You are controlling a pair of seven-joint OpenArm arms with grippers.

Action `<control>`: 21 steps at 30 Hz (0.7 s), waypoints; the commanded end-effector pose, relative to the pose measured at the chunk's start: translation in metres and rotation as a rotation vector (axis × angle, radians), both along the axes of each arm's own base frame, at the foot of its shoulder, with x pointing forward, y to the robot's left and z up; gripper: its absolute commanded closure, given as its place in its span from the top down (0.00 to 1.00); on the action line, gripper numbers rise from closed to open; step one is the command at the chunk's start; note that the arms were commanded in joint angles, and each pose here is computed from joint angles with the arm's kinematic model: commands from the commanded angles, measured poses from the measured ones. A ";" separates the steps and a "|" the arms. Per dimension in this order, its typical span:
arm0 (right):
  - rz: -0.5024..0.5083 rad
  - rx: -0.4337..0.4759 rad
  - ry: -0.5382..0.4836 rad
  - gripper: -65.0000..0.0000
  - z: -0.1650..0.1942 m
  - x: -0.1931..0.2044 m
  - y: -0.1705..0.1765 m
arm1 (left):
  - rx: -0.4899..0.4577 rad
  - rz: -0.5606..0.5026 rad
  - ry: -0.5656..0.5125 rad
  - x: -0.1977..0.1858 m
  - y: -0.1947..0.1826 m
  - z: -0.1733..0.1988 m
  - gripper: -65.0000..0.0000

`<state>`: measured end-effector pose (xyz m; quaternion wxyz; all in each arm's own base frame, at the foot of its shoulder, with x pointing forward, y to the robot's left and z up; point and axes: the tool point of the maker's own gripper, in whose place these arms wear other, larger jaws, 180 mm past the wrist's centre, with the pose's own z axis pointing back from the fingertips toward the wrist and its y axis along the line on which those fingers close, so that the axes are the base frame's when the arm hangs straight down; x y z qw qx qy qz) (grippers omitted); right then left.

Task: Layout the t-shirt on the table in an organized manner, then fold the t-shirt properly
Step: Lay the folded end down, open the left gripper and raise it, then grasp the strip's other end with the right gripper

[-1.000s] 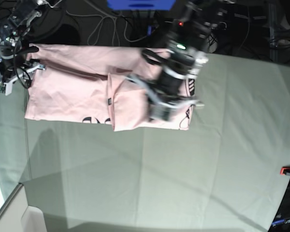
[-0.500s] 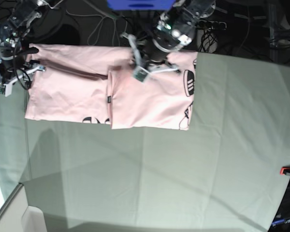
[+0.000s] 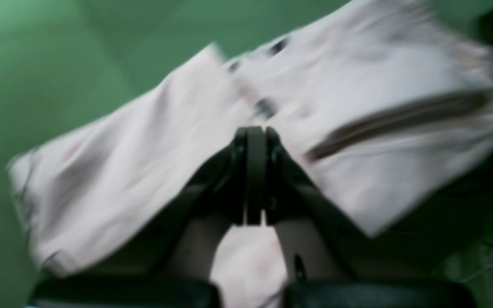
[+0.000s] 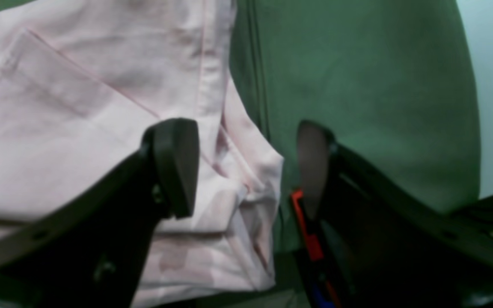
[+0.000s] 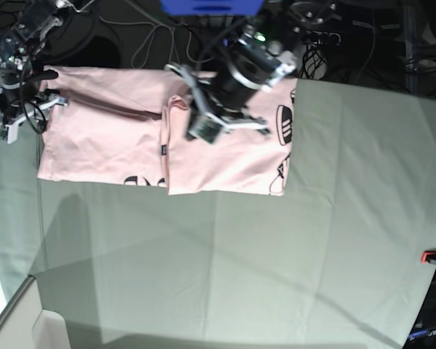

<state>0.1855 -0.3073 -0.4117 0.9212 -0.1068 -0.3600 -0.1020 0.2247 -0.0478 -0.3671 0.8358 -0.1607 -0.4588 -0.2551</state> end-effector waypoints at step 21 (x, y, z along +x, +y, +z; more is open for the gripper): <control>-0.007 -0.013 0.031 0.61 0.007 0.000 -0.004 | -0.013 -0.185 0.018 -0.032 -0.055 -0.013 0.00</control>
